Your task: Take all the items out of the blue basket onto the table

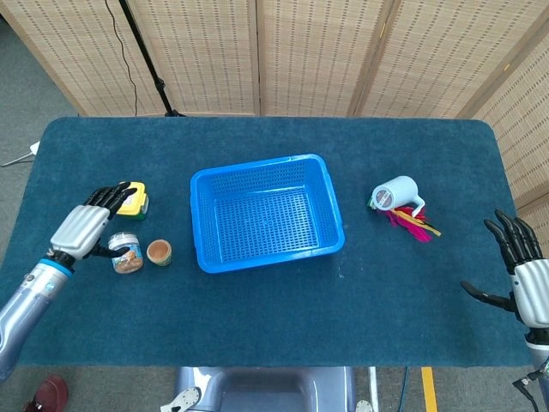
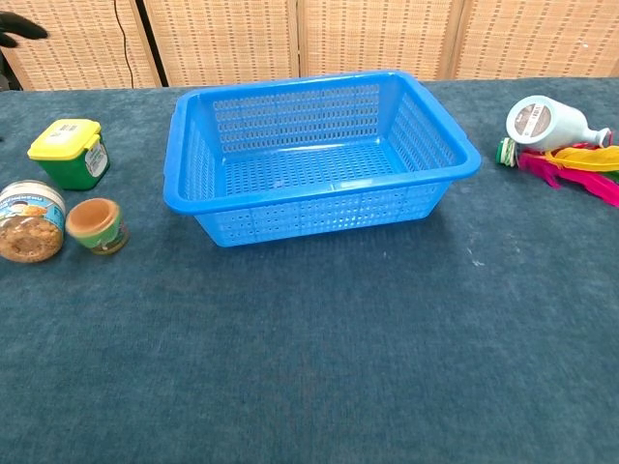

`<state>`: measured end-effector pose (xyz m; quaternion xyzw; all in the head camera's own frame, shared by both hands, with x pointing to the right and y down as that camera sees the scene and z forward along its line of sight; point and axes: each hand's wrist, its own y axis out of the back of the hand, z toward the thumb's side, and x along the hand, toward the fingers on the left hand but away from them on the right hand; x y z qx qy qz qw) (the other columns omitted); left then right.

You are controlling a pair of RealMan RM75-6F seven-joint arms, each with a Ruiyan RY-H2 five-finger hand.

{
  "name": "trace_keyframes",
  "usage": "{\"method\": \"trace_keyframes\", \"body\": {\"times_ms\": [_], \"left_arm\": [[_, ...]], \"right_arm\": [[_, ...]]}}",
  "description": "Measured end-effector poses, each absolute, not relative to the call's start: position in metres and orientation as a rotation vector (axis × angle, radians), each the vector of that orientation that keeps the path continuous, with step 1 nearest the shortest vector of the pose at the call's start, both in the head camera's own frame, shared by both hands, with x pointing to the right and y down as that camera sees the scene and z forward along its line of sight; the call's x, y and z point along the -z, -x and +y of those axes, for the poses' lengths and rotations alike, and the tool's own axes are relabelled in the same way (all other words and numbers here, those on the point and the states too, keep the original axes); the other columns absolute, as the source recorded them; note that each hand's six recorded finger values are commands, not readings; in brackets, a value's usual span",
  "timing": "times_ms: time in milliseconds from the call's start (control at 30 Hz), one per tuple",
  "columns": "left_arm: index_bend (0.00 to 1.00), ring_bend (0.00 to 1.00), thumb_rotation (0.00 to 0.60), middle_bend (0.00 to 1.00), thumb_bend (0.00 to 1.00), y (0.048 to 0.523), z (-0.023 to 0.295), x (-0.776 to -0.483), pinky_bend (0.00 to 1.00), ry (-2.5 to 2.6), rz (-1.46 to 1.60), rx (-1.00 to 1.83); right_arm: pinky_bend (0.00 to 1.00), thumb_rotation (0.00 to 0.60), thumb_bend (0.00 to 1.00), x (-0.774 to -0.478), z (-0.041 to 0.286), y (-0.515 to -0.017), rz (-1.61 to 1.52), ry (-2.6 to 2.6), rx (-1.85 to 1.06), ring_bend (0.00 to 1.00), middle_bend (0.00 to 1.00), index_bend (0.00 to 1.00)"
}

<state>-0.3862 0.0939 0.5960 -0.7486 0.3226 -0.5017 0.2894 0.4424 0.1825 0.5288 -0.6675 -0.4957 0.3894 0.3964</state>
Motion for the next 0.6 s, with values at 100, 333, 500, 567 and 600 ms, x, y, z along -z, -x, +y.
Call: {"method": "trace_keyframes", "body": {"times_ms": [100,333,500,567,600], "left_arm": [[0.0,0.0,0.6,0.0,0.19,0.399,0.109,-0.587,0.0,1.978,0.906,1.337],[0.0,0.0,0.6,0.0,0.19,0.44,0.151,-0.569,0.0,1.799,1.055,1.393],[0.0,0.0,0.6,0.0,0.19,0.465,0.192,-0.56,0.0,1.651,1.178,1.463],[0.0,0.0,0.6,0.0,0.19,0.469,0.205,-0.56,0.0,1.61,1.199,1.486],[0.0,0.0,0.6,0.0,0.19,0.47,0.208,-0.561,0.0,1.6,1.198,1.493]], "right_arm": [[0.0,0.6,0.0,-0.527,0.184,-0.441,-1.253,1.694,-0.981,0.0,0.0,0.0],[0.0,0.6,0.0,-0.531,0.185,-0.442,-1.22,1.681,-1.026,0.0,0.0,0.0],[0.0,0.6,0.0,-0.532,0.185,-0.447,-1.206,1.634,-1.077,0.0,0.0,0.0],[0.0,0.6,0.0,-0.532,0.185,-0.45,-1.2,1.608,-1.103,0.0,0.0,0.0],[0.0,0.6,0.0,-0.532,0.186,-0.451,-1.197,1.597,-1.116,0.0,0.0,0.0]]}}
